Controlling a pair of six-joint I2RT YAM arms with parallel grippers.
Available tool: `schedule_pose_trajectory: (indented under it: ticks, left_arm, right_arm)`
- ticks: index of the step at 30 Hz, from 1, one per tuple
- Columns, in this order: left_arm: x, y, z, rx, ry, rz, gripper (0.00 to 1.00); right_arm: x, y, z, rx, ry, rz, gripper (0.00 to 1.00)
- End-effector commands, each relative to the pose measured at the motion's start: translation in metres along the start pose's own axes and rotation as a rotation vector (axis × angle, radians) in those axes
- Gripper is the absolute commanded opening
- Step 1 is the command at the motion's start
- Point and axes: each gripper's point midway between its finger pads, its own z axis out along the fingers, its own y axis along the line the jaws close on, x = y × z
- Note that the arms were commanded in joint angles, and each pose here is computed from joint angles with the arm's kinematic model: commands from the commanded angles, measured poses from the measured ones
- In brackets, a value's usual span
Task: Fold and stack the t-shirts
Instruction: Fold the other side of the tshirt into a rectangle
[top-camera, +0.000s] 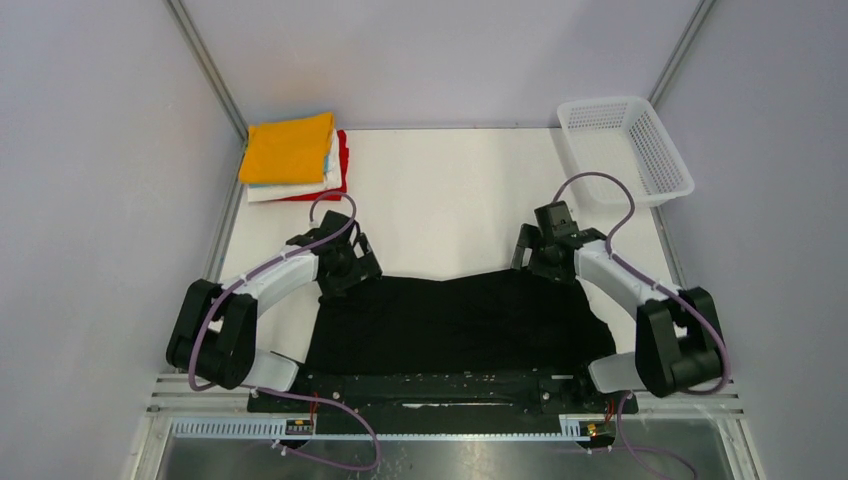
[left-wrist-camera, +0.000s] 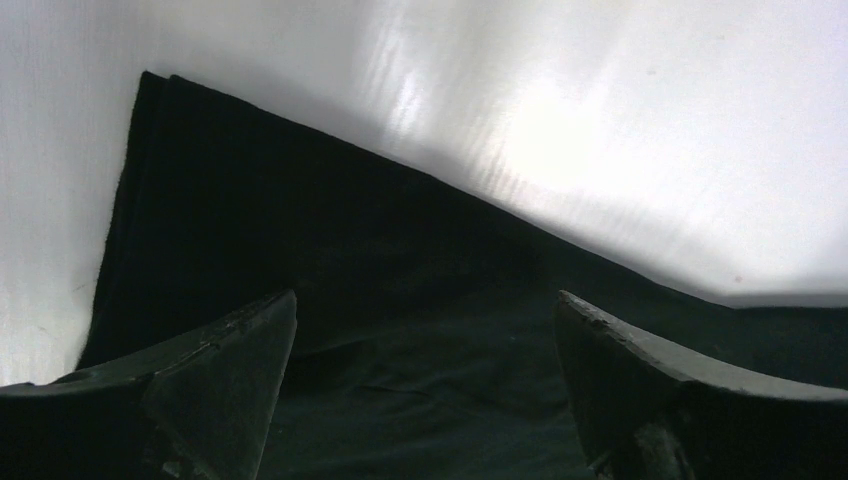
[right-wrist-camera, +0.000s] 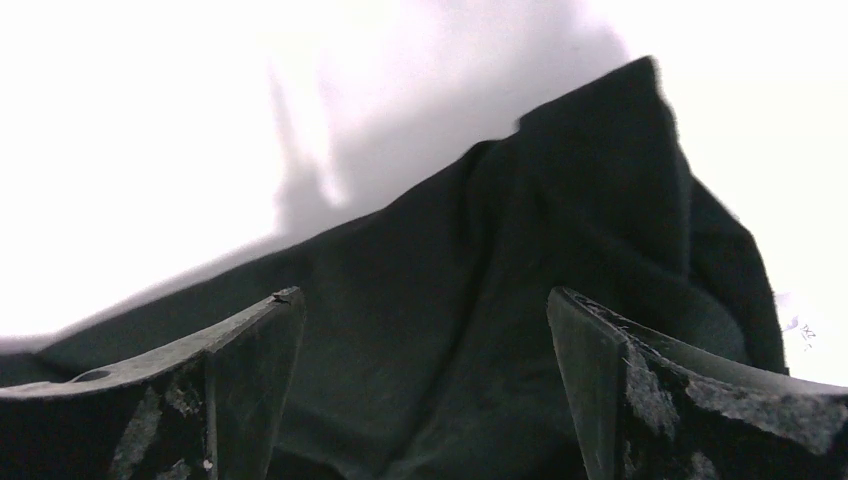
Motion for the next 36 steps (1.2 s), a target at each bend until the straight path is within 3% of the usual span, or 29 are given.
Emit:
schedule_pose_trajectory:
  ticks: [1,7,11,16,22,29,36]
  left_arm:
    - [-0.012,0.012,0.010,-0.034,-0.050,-0.023,0.99]
    - [-0.005,0.041,0.017,-0.082,-0.031,-0.085,0.99]
    - [-0.005,0.042,0.016,-0.075,-0.031,-0.096,0.99]
    - [-0.009,0.043,0.006,-0.087,-0.056,-0.099,0.99]
    - [-0.038,0.024,-0.027,-0.030,-0.157,-0.097,0.99]
    - [-0.050,-0.003,-0.053,0.060,-0.201,-0.071,0.99]
    - [-0.018,-0.032,-0.038,0.170,-0.094,0.011,0.99]
  right_arm:
    - [-0.030,-0.029,0.015,0.083,-0.042,0.163,1.00]
    - [-0.023,-0.089,0.030,0.183,0.005,0.404,0.99]
    - [-0.019,-0.091,0.033,0.114,0.024,0.496,1.00]
    - [-0.041,-0.076,0.017,-0.003,-0.034,0.487,0.99]
    - [-0.063,-0.061,-0.036,-0.105,-0.137,0.404,1.00]
    - [0.008,-0.044,-0.064,-0.204,-0.034,0.357,1.00]
    - [0.078,0.008,-0.065,-0.360,0.124,0.226,1.00]
